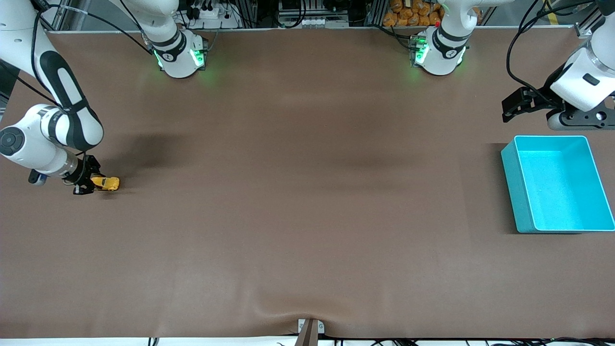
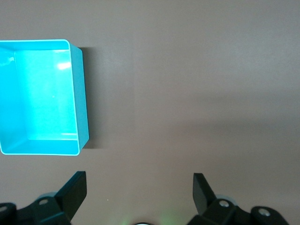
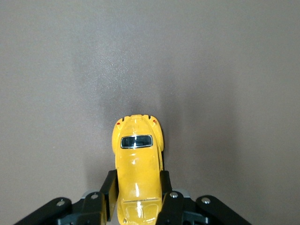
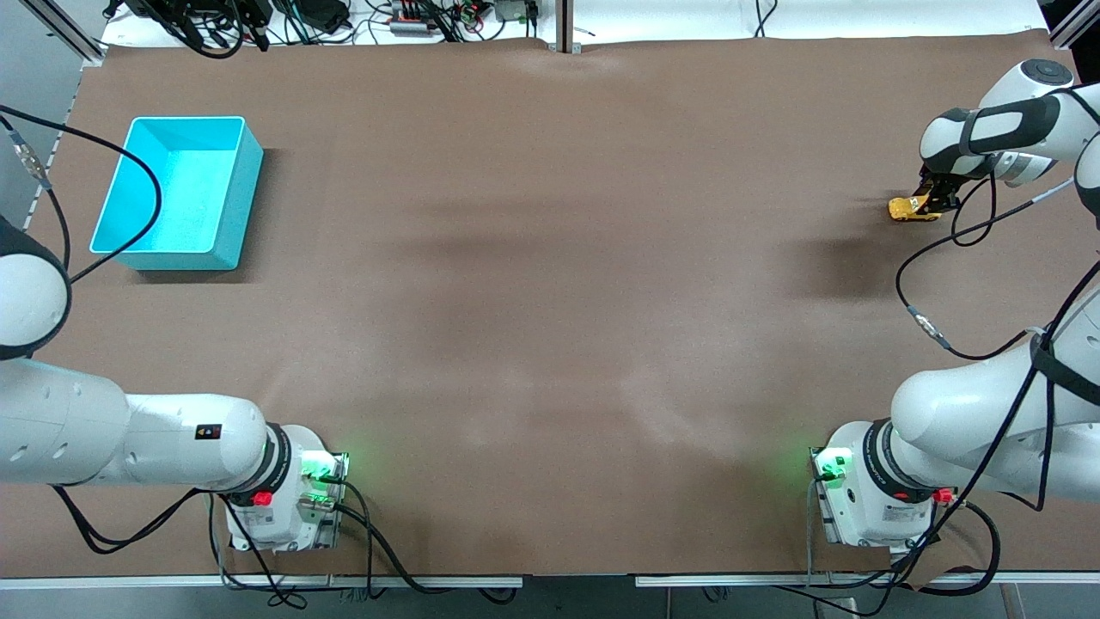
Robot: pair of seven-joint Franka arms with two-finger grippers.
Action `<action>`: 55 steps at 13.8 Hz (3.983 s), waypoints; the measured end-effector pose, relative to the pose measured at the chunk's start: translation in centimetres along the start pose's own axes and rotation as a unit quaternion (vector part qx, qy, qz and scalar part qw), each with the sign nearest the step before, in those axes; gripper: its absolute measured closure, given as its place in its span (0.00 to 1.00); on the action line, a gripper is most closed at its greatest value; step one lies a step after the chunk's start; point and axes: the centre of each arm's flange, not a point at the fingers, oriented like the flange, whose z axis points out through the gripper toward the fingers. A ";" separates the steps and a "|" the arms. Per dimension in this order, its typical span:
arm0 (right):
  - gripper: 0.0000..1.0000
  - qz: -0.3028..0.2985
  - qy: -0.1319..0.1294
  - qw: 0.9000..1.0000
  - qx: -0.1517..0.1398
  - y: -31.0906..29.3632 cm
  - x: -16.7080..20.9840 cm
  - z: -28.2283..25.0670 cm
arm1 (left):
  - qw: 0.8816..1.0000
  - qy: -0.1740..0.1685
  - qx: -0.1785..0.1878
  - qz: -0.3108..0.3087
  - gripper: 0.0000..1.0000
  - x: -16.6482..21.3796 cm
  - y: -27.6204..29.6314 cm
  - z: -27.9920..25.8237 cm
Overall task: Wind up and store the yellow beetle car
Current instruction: 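Open the right gripper to release the wound car, then raise the right gripper away as the car drives toward the teal box, then lower the open left gripper onto the car beside the teal box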
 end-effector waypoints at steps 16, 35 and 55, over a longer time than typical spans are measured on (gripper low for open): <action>0.00 -0.014 -0.038 0.995 -0.095 -7.6 -0.4 -22.9 | 1.000 0.000 0.000 0.000 0.00 0.0 0.0 0.0; 0.00 -0.241 -0.040 0.967 -0.065 -9.1 -8.7 -29.2 | 1.000 0.000 0.000 0.000 0.00 0.0 -0.1 0.0; 0.00 -0.664 -0.097 0.741 0.020 -2.5 -16.8 -42.8 | 0.973 -0.136 0.011 -0.184 0.00 1.7 -7.3 12.8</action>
